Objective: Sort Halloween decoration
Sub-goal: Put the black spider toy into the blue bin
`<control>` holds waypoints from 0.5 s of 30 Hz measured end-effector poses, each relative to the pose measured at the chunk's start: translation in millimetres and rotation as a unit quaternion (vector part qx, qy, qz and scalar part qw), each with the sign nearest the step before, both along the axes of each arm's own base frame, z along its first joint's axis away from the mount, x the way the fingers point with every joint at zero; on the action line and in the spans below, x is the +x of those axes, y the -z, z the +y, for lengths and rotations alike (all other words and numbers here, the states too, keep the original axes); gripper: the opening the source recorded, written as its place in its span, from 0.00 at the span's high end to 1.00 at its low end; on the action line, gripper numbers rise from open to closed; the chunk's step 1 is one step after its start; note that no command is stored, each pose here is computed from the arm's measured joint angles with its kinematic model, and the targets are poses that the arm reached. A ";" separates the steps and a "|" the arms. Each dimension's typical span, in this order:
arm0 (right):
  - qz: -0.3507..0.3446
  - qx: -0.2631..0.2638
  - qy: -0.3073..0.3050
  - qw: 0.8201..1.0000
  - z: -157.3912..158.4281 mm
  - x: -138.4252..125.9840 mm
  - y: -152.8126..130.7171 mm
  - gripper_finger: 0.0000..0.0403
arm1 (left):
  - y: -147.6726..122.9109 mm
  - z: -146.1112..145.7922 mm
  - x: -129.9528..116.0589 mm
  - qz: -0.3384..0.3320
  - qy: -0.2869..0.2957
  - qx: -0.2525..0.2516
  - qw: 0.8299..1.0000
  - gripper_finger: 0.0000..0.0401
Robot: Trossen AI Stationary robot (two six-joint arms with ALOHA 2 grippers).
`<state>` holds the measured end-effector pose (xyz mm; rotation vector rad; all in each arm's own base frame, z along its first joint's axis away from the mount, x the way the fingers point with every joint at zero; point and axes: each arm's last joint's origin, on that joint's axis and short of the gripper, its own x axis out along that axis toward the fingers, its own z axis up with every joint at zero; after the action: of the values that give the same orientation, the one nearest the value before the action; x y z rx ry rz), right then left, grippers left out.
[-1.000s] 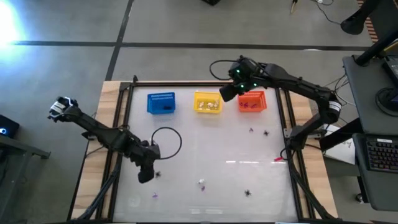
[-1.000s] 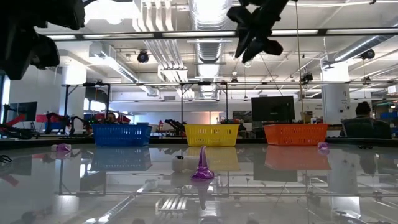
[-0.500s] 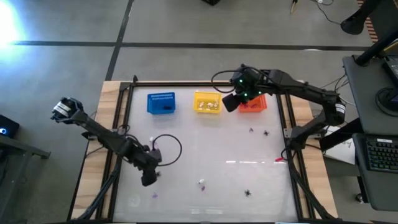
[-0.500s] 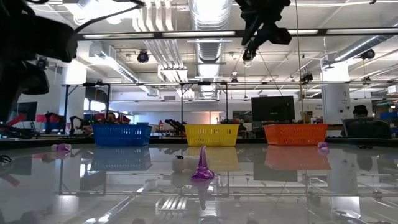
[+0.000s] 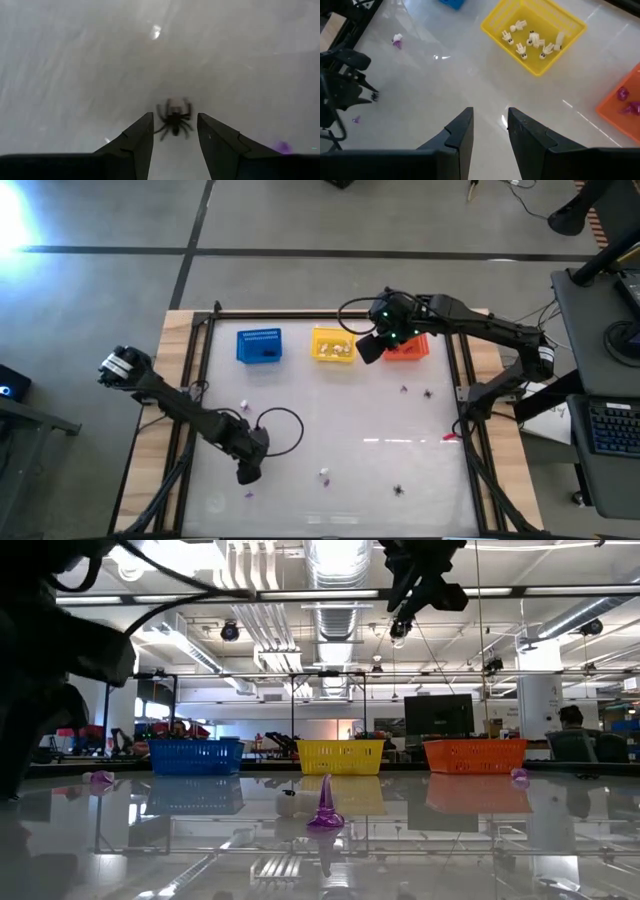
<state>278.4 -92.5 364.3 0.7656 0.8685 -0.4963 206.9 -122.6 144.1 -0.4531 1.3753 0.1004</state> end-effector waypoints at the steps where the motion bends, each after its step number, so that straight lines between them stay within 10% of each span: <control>1: 0.000 0.000 0.000 1.000 0.0 0.0 0.0 0.73 | 2.2 -0.1 0.3 0.005 0.000 0.003 1.000 0.66; 15: 0.003 -0.004 -0.025 1.000 11.0 3.0 0.3 0.73 | 10.6 0.0 0.2 0.031 -0.018 0.018 0.999 0.83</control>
<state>281.4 -81.5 364.1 0.7342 0.8890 -0.4571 207.1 -122.6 133.5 -0.4488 1.4236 0.1696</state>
